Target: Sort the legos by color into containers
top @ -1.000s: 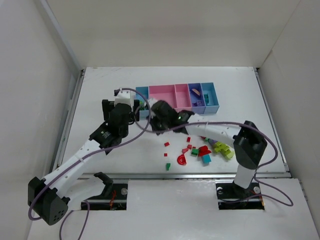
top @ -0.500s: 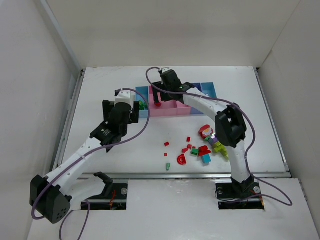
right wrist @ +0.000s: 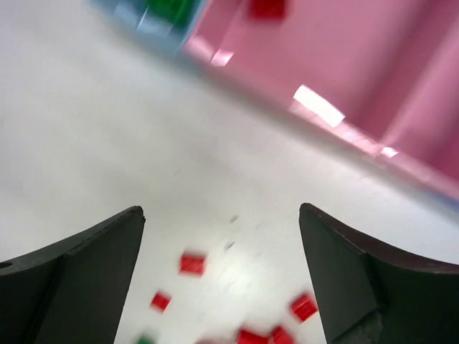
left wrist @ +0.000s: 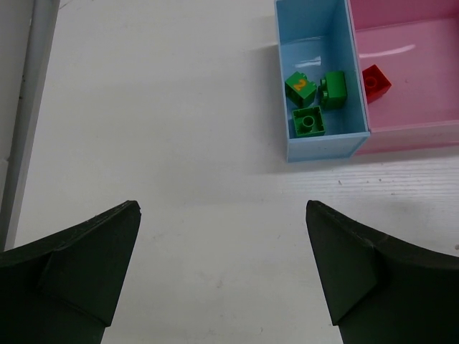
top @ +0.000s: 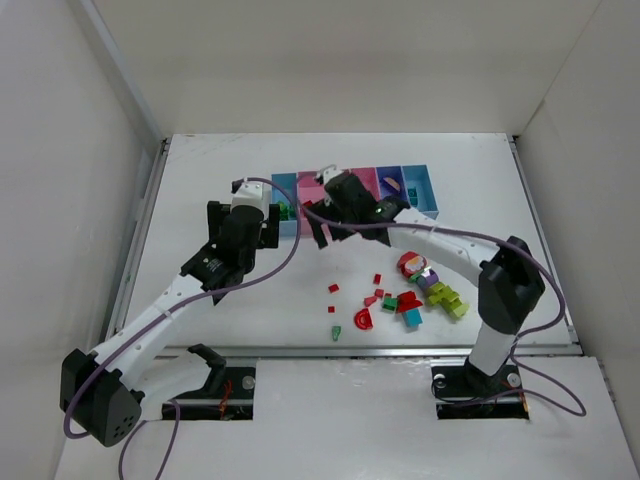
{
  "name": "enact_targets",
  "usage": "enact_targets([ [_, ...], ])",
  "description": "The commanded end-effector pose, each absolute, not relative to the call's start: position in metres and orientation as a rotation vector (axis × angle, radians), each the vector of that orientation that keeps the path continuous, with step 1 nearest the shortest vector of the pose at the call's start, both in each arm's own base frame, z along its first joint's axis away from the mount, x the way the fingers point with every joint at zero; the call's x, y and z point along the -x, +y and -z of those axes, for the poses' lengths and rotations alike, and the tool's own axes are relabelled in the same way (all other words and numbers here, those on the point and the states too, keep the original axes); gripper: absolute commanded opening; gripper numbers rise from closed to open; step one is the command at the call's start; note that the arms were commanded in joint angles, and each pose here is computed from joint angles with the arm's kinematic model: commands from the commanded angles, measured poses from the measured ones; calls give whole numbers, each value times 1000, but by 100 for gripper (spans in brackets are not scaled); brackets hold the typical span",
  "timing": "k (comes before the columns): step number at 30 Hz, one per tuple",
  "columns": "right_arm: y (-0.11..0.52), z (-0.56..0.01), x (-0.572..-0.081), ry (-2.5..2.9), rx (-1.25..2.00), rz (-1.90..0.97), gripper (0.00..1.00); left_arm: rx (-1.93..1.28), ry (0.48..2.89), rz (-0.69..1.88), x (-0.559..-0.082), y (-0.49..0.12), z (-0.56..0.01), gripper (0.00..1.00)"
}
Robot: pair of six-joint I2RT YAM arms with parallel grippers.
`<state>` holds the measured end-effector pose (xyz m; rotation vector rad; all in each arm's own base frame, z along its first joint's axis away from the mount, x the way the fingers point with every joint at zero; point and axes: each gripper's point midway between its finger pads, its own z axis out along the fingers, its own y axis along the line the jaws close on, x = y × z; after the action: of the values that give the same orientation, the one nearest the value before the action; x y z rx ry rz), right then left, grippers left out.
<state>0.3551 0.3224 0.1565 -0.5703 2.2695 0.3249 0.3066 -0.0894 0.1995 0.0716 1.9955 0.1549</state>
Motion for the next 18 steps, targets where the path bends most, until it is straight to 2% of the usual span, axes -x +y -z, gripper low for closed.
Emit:
enact_targets([
  [1, 329, -100, -294, 2433, 738, -353, 93, -55, 1988, -134, -307, -90, -200, 100],
  [5, 328, -56, -255, 2539, 784, -352, 86, -59, 1996, -139, -307, -91, -198, 100],
  [13, 324, -24, -247, 2603, 746, -318, 74, -59, 1996, -139, -307, -91, -198, 100],
  [18, 321, -15, -244, 2634, 741, -299, 48, -59, 1996, -139, -307, -91, -198, 100],
])
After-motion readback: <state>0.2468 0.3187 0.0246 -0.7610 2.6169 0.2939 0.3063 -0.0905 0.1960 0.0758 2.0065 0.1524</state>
